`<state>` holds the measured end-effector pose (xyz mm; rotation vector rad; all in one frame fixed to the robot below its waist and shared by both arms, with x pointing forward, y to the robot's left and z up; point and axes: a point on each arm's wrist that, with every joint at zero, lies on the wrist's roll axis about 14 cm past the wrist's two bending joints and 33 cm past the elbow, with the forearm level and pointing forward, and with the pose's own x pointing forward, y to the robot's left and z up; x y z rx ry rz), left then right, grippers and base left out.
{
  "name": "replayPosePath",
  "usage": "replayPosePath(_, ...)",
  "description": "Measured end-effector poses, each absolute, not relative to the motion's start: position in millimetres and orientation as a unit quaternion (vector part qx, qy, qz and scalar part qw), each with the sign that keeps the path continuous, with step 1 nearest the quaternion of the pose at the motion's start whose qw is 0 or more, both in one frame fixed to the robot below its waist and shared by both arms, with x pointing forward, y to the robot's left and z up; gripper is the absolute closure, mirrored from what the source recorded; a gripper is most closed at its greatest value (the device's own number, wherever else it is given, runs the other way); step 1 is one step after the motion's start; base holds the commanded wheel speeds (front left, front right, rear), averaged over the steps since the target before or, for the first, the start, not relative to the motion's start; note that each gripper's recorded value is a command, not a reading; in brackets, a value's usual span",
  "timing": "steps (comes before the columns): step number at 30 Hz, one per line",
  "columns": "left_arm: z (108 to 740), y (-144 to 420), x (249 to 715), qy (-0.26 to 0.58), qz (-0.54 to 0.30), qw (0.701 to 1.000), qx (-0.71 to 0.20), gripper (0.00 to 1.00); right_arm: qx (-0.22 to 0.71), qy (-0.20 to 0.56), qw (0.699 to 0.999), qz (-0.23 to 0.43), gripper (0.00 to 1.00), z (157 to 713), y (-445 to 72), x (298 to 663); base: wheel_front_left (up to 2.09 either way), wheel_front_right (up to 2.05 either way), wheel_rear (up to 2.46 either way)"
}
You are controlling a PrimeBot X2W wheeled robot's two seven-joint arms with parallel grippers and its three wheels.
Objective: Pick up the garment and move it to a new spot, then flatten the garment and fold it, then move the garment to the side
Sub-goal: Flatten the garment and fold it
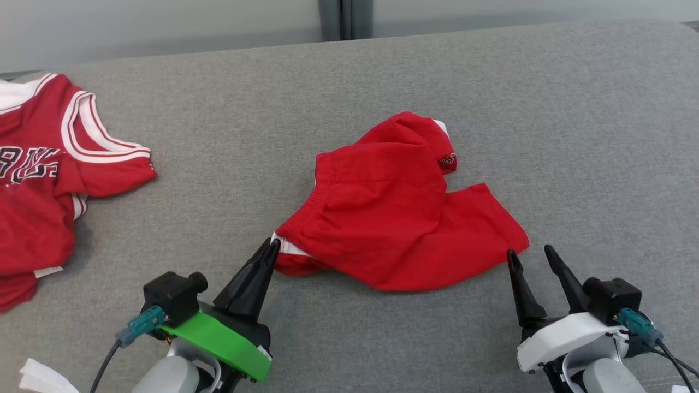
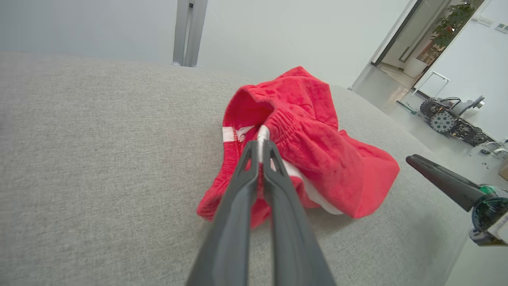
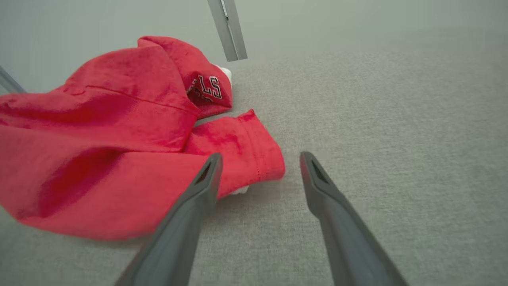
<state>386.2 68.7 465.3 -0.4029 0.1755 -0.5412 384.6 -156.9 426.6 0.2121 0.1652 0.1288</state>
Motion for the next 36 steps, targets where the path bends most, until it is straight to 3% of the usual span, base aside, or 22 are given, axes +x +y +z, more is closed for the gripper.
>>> replayPosePath(4, 463.2, 78.6, 391.2, 0.084, -0.243, 0.945, -0.2, 1.0, 0.099, 0.128, 0.982, 0.095, 0.0, 401.1, -144.1, 385.7, 0.0, 0.0, 0.0)
replayPosePath(11, 461.5, 81.7, 396.0, 0.08, -0.236, 0.95, -0.189, 1.0, 0.14, 0.128, 0.976, 0.106, 0.0, 403.7, -133.3, 402.9, 0.0, 0.0, 0.0)
replayPosePath(13, 462.0, 81.0, 395.9, 0.079, -0.237, 0.95, -0.188, 1.0, 0.159, 0.138, 0.972, 0.101, 0.58, 398.9, -131.7, 404.3, 0.0, 0.0, 0.0)
replayPosePath(15, 462.7, 80.3, 396.2, 0.077, -0.237, 0.95, -0.188, 1.0, 0.168, 0.155, 0.968, 0.106, 0.91, 391.0, -126.7, 401.4, 0.0, 0.0, 0.0)
replayPosePath(16, 463.0, 80.1, 396.5, 0.076, -0.238, 0.95, -0.187, 1.0, 0.17, 0.163, 0.966, 0.109, 1.0, 387.3, -124.3, 400.0, 0.0, 0.0, 0.0)
replayPosePath(19, 464.4, 78.6, 398.0, 0.073, -0.241, 0.95, -0.184, 1.0, 0.157, 0.171, 0.964, 0.127, 1.0, 386.0, -121.4, 401.8, 0.0, 0.0, 0.0)
replayPosePath(25, 484.1, 65.5, 395.4, 0.046, -0.267, 0.945, -0.182, 1.0, 0.151, 0.112, 0.973, 0.131, 1.0, 422.4, -138.6, 413.2, 0.0, 0.0, 0.0)
replayPosePath(31, 526.5, 43.6, 366.2, 0.014, -0.321, 0.915, -0.243, 1.0, 0.104, 0.073, 0.984, 0.123, 1.0, 453.2, -185.5, 380.2, 0.0, 0.0, 0.0)
replayPosePath(36, 540.8, 33.2, 344.8, 0.032, -0.366, 0.896, -0.251, 1.0, 0.071, 0.096, 0.986, 0.114, 1.0, 477.1, -213.7, 367.5, 0.0, 0.0, 0.0)
